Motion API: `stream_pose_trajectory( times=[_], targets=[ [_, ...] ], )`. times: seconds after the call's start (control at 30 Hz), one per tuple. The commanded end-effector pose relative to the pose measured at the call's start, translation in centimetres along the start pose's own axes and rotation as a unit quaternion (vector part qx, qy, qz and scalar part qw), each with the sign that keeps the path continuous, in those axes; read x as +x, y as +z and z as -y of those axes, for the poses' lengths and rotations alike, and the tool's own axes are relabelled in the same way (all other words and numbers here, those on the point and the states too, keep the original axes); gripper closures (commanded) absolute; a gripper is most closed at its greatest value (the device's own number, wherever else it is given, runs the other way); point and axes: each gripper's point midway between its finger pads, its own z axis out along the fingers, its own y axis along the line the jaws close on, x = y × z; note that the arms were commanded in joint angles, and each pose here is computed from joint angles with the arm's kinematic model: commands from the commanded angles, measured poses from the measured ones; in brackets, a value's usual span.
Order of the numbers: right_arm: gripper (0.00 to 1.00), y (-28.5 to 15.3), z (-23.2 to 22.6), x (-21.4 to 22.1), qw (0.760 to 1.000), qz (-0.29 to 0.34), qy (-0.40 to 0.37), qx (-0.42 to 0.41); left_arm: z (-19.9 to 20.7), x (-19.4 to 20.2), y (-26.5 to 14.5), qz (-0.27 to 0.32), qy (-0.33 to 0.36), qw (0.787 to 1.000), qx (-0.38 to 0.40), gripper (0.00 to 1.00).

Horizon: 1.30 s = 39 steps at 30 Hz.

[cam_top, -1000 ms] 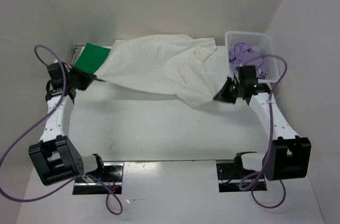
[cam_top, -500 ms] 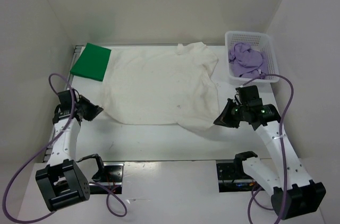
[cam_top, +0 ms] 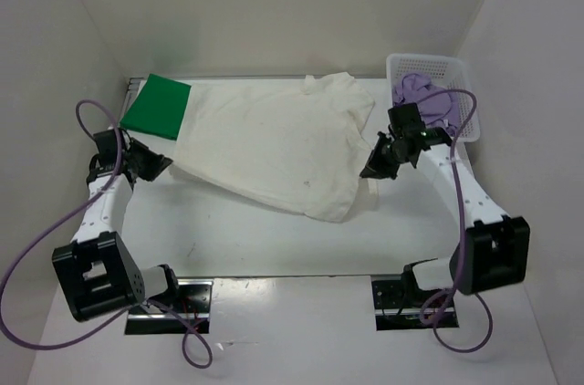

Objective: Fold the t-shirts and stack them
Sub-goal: Fold the flattened tshirt in 1/3 of the way

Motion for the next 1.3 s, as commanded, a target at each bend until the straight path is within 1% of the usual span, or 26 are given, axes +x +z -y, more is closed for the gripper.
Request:
stream_pose_trajectory(
  times=[0.0, 0.03, 0.07, 0.1, 0.13, 0.2, 0.23, 0.27, 0.37, 0.63, 0.67, 0.73, 0.77, 0.8, 0.83, 0.9, 0.93, 0.97, 1.0, 1.03, 1.1, 1.13, 1.17, 1.2, 1.23, 1.27],
  targets=[
    [1.00, 0.8, -3.3, -7.0, 0.995, 0.092, -0.037, -0.022, 0.9, -2.3, 1.9, 0.024, -0.009, 1.000, 0.012, 0.99],
    [1.00, 2.7, -3.1, -7.6, 0.996, 0.076, -0.033, -0.010, 1.1, -2.9, 2.7, 0.024, -0.009, 1.000, 0.012, 0.99],
    [1.00, 2.6, -4.0, -9.3, 0.994, 0.098, -0.042, -0.010, 1.0, -3.1, 3.1, 0.025, -0.015, 1.000, 0.006, 0.99],
    [1.00, 3.1, -4.3, -10.2, 0.994, 0.103, -0.042, -0.008, 1.2, -3.6, 3.5, 0.027, -0.014, 0.999, 0.008, 0.99],
    [1.00, 4.4, -4.2, -10.6, 0.995, 0.092, -0.045, 0.002, 0.9, -3.4, 4.6, 0.020, -0.014, 1.000, 0.000, 0.99],
    [1.00, 4.3, -5.3, -12.9, 0.992, 0.116, -0.051, 0.004, 1.9, -4.5, 5.3, 0.025, -0.009, 1.000, 0.002, 0.99],
    [1.00, 5.4, -4.9, -13.6, 0.993, 0.110, -0.045, 0.012, 1.7, -4.6, 6.3, 0.020, -0.011, 1.000, -0.003, 0.99],
    [1.00, 5.2, -5.8, -14.7, 0.991, 0.120, -0.052, 0.005, 1.8, -4.6, 6.8, 0.019, -0.008, 1.000, -0.007, 0.99],
    [1.00, 6.6, -4.9, -17.4, 0.991, 0.129, -0.041, 0.023, 1.8, -4.9, 8.5, 0.013, -0.007, 1.000, -0.015, 0.99],
    [1.00, 8.7, -6.1, -22.0, 0.989, 0.142, -0.043, 0.025, 1.9, -5.9, 12.0, 0.012, -0.012, 0.999, -0.027, 0.99],
    [1.00, 10.2, -5.7, -22.0, 0.990, 0.132, -0.041, 0.032, 1.6, -5.7, 12.3, 0.008, -0.013, 0.999, -0.031, 0.99],
    [1.00, 10.6, -6.0, -22.6, 0.989, 0.135, -0.042, 0.030, 1.9, -5.7, 13.3, 0.005, -0.010, 0.999, -0.029, 0.96],
    [1.00, 11.6, -5.5, -22.4, 0.990, 0.127, -0.040, 0.036, 1.8, -5.7, 13.6, 0.003, -0.016, 0.999, -0.032, 0.93],
    [1.00, 11.2, -5.9, -22.8, 0.990, 0.133, -0.041, 0.032, 2.0, -5.9, 13.7, 0.006, -0.015, 0.999, -0.028, 0.89],
    [0.98, 11.4, -6.2, -22.8, 0.991, 0.130, -0.037, 0.026, 2.0, -5.9, 13.7, 0.006, -0.015, 0.999, -0.028, 0.77],
    [0.88, 10.8, -6.6, -23.2, 0.989, 0.140, -0.039, 0.019, 2.0, -6.0, 13.3, 0.013, -0.014, 0.999, -0.029, 0.64],
    [0.78, 10.5, -6.6, -23.0, 0.989, 0.140, -0.039, 0.019, 2.0, -6.2, 12.9, 0.020, -0.013, 0.999, -0.031, 0.58],
    [0.75, 10.0, -6.9, -23.1, 0.988, 0.147, -0.041, 0.014, 2.6, -6.6, 11.7, 0.033, -0.004, 0.999, -0.025, 0.50],
    [0.71, 8.7, -7.2, -23.0, 0.987, 0.155, -0.042, 0.009, 2.8, -6.7, 11.1, 0.037, 0.004, 0.999, -0.020, 0.49],
    [0.67, 7.9, -7.3, -22.8, 0.986, 0.159, -0.043, 0.006, 3.9, -7.5, 9.5, 0.059, 0.009, 0.998, -0.010, 0.49],
    [0.66, 5.3, -7.1, -21.8, 0.983, 0.180, -0.045, -0.002, 3.5, -7.0, 8.1, 0.068, 0.014, 0.998, -0.011, 0.48],
    [0.65, 4.6, -7.0, -21.2, 0.982, 0.186, -0.042, -0.007, 4.1, -7.2, 6.6, 0.084, 0.018, 0.996, -0.002, 0.48],
    [0.66, 5.4, -5.4, -19.1, 0.986, 0.165, -0.039, 0.002, 2.9, -6.0, 6.5, 0.074, 0.015, 0.997, -0.011, 0.49],
    [0.72, 3.4, -5.8, -18.7, 0.982, 0.185, -0.043, -0.012, 2.3, -5.3, 6.2, 0.069, 0.013, 0.997, -0.017, 0.52],
    [0.86, 3.5, -5.4, -17.4, 0.984, 0.172, -0.038, -0.017, 2.3, -4.9, 5.6, 0.067, 0.014, 0.998, -0.010, 0.54],
    [0.92, 4.6, -3.4, -15.7, 0.988, 0.151, -0.030, -0.004, 1.9, -3.9, 5.5, 0.054, 0.013, 0.998, -0.007, 0.56]
  ],
)
